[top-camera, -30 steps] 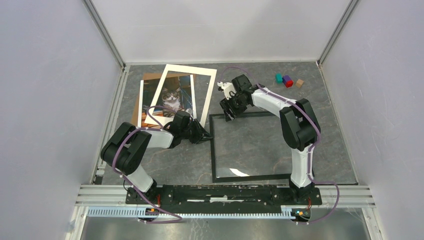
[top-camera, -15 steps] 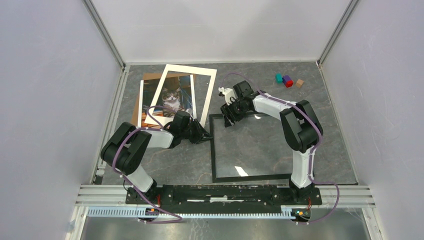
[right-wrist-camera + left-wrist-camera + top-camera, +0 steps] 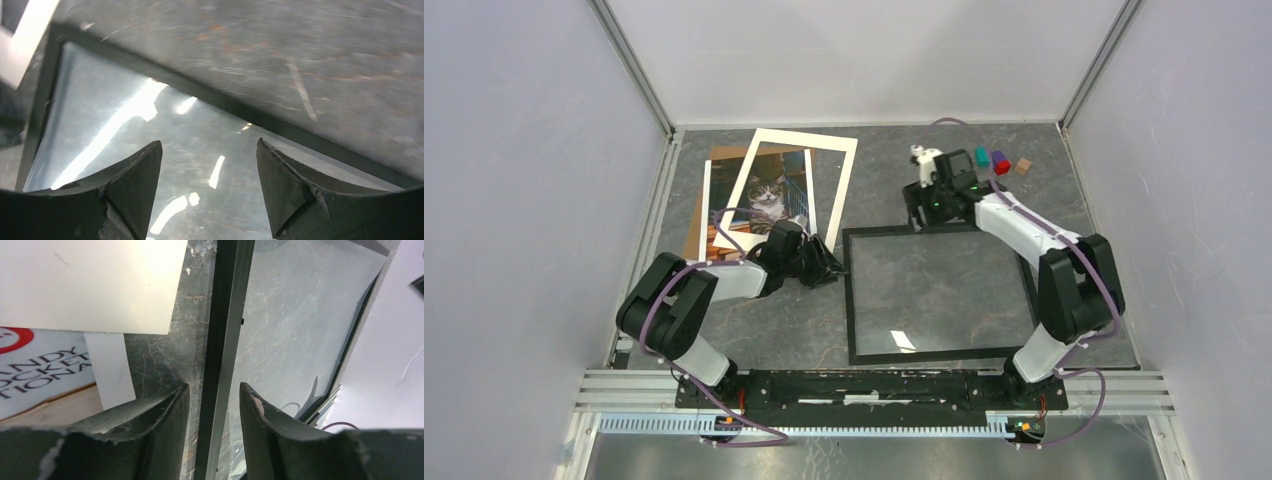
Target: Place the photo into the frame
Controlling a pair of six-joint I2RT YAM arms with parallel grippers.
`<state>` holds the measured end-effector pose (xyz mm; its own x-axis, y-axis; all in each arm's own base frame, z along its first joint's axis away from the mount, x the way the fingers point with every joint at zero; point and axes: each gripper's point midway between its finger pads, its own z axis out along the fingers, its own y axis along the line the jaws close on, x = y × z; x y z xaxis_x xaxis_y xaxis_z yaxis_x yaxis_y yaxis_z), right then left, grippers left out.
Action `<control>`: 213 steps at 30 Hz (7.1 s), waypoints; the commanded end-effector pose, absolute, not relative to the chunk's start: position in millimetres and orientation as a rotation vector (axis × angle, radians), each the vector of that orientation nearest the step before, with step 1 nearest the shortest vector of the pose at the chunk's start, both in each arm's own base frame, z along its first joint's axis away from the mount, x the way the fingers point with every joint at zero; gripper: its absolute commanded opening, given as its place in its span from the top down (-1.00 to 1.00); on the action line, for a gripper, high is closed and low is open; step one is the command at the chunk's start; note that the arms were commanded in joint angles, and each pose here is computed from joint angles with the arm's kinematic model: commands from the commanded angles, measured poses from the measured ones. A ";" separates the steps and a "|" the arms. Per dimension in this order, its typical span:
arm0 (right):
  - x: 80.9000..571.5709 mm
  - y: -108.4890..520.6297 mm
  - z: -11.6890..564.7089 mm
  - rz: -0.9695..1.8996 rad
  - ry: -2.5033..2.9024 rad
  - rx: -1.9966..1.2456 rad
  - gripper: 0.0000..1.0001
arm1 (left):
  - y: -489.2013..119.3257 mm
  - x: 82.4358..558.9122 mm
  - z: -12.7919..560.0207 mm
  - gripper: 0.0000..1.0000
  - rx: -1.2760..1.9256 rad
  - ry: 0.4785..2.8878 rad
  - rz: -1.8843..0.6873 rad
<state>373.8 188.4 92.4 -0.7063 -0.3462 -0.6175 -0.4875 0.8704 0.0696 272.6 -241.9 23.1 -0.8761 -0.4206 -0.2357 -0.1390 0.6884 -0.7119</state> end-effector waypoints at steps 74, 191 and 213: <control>378.0 122.3 74.7 0.212 2.498 -0.465 -0.40 | -212.6 342.3 -34.2 0.54 -0.250 2.677 -0.170; 239.9 165.6 99.0 0.367 2.290 -0.853 -0.48 | -242.9 222.6 138.1 -1.00 0.157 2.453 -0.823; 150.0 239.0 36.7 0.269 1.623 -1.796 0.20 | -212.4 212.4 88.8 -0.90 -0.381 2.464 -1.209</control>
